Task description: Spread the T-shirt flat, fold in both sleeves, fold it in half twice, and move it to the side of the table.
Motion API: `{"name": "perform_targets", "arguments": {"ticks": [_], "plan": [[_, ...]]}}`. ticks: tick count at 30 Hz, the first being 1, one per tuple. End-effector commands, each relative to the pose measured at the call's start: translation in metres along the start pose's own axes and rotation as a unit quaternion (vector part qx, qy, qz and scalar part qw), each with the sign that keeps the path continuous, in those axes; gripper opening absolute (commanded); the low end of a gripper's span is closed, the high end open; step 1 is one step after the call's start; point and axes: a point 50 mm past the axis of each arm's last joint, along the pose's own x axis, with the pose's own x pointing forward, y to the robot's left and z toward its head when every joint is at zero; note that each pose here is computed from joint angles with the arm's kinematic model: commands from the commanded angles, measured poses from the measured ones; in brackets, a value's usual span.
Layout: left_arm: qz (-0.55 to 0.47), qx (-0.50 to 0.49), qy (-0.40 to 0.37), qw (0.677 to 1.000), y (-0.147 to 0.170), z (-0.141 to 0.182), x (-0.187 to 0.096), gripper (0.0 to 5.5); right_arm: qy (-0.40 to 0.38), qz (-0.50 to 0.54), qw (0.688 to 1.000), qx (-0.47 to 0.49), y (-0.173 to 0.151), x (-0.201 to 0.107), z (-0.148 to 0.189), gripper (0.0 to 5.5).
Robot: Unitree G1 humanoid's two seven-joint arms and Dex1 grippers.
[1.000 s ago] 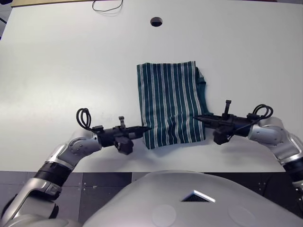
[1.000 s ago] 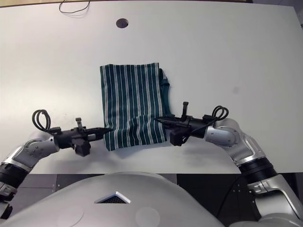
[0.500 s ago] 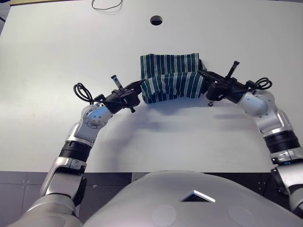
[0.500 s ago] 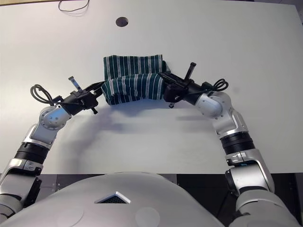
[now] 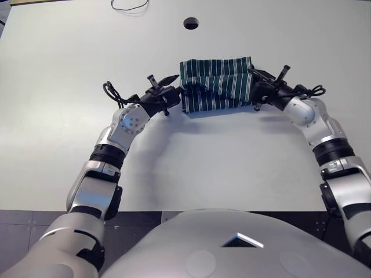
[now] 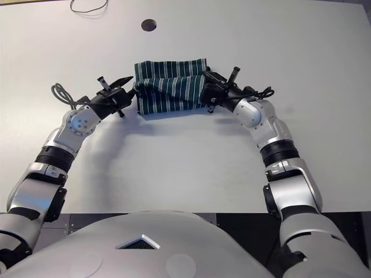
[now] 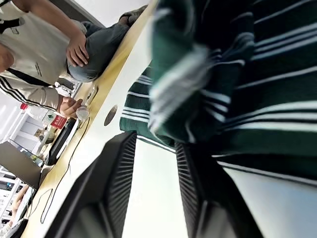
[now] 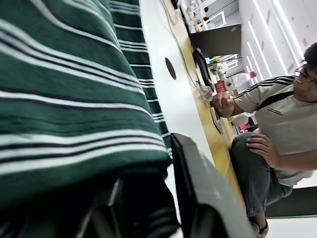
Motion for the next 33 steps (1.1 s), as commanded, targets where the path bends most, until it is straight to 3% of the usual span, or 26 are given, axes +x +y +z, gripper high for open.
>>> {"name": "perform_targets", "arguments": {"ticks": [1,7,12,18,23,29,31,33], "plan": [[-0.011,-0.002,0.010,1.000,-0.008,-0.002,0.004,2.05,0.003,-0.004,1.000,-0.011,-0.005,0.004,-0.002,1.85],[0.048,-0.005,-0.022,0.999,0.014,0.013,0.024,2.80,0.015,-0.028,0.999,-0.015,-0.017,0.011,-0.006,2.63],[0.121,-0.047,-0.047,0.990,0.043,0.024,0.037,3.54,0.016,-0.046,0.999,0.016,-0.041,0.018,-0.006,2.63],[0.103,-0.065,0.004,0.993,0.041,0.015,0.045,3.54,0.048,-0.049,0.994,0.085,-0.047,0.031,-0.010,2.63],[0.164,-0.071,0.089,0.980,0.056,-0.002,0.044,3.54,0.105,-0.144,0.973,0.145,-0.063,0.037,-0.017,2.63],[0.310,-0.129,0.059,0.940,0.075,-0.020,0.006,3.54,-0.112,-0.126,0.975,0.147,-0.047,0.039,0.038,2.63],[0.339,-0.145,0.046,0.928,0.072,-0.024,-0.006,3.54,-0.146,-0.059,0.974,0.163,-0.025,0.042,0.054,2.63],[0.365,-0.158,0.023,0.917,0.066,-0.023,-0.016,3.54,-0.129,0.016,0.970,0.208,0.000,0.051,0.054,2.63]]}}
